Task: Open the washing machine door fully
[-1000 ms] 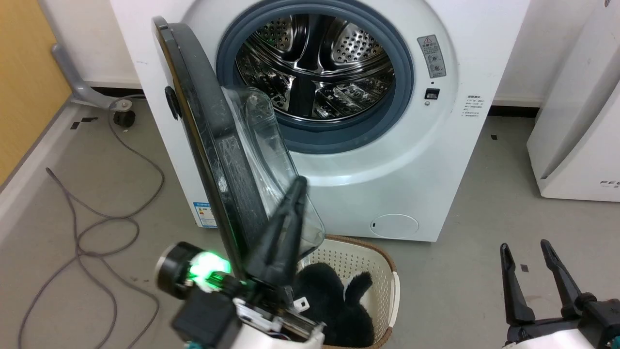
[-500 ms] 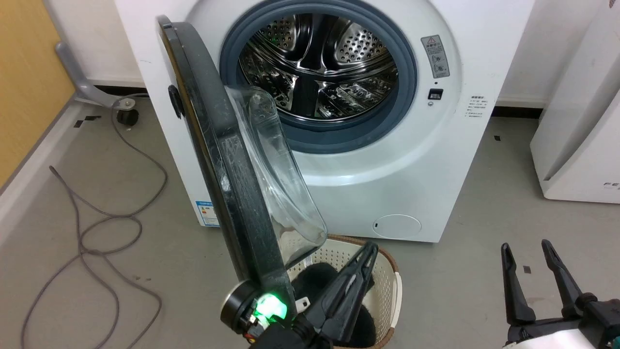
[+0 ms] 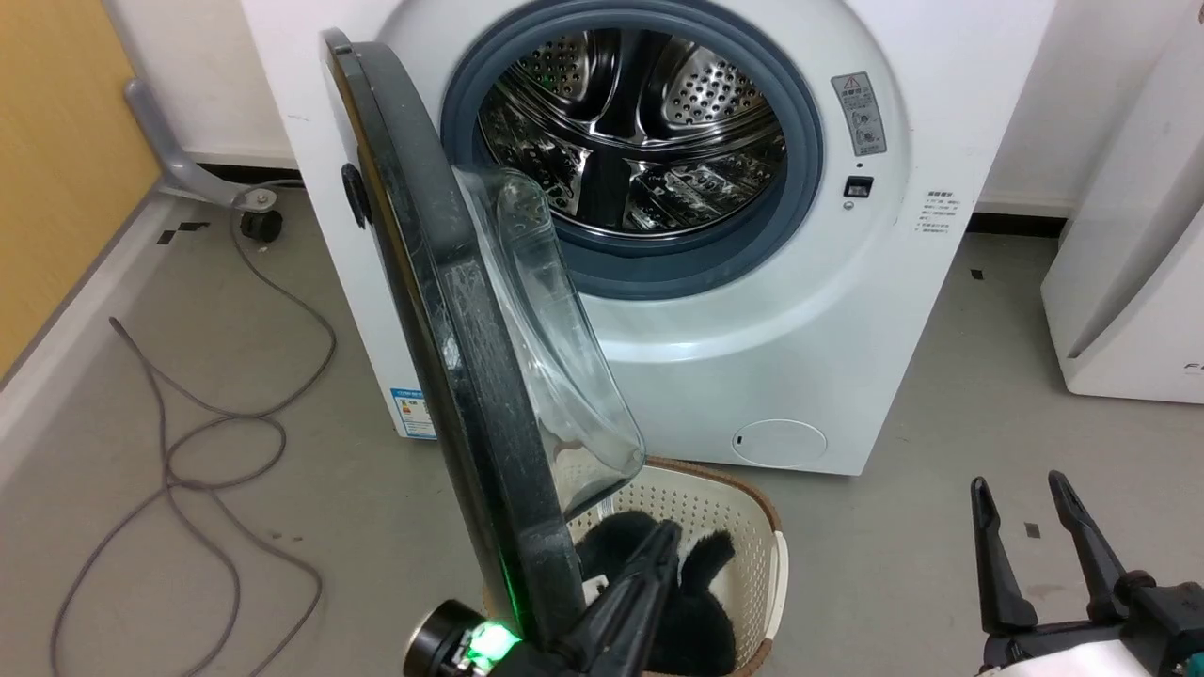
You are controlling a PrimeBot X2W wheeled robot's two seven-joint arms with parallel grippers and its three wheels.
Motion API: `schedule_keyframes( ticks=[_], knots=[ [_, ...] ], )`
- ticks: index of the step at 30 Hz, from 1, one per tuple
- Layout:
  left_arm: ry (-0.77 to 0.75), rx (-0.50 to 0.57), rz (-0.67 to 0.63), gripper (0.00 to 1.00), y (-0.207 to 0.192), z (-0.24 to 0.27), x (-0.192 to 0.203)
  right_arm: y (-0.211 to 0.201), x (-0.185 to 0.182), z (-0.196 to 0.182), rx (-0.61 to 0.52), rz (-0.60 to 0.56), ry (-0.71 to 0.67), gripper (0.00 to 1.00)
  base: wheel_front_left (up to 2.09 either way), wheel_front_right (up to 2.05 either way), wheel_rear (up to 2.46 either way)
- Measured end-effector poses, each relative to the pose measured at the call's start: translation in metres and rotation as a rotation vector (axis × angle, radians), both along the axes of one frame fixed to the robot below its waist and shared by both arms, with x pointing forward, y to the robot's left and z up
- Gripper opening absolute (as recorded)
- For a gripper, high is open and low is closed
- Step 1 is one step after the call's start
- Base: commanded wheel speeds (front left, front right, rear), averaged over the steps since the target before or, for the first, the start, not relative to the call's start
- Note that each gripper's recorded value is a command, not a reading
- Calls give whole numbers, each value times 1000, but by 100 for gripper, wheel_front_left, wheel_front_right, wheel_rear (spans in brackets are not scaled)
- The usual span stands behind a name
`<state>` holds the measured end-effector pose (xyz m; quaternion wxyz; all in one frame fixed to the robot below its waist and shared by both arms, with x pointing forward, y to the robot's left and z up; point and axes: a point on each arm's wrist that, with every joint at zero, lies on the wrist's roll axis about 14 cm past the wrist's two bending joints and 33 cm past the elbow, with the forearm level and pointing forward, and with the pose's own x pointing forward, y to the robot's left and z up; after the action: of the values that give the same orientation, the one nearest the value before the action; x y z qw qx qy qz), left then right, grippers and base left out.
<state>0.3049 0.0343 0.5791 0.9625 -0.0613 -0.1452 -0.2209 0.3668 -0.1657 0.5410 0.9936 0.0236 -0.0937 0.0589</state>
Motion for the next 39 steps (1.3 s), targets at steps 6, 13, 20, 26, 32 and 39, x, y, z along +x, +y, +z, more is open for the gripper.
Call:
schedule_keyframes(
  ticks=[6,13,20,26,32,39],
  knots=[
    [75,24,77,0,22,-25,11,2,0,-4,0,6,14,100,0,0,0],
    [113,27,112,0,33,-37,15,3,0,-7,0,7,22,100,0,0,0],
    [113,24,148,0,44,-36,15,12,5,-8,1,35,26,100,0,0,0],
    [113,18,197,0,58,-36,11,26,11,-9,1,77,29,100,0,0,0],
    [115,12,268,0,78,-36,6,46,18,-10,2,135,32,100,0,0,0],
    [127,13,374,0,108,-40,-3,70,27,-12,3,203,39,100,0,0,0]
  ],
)
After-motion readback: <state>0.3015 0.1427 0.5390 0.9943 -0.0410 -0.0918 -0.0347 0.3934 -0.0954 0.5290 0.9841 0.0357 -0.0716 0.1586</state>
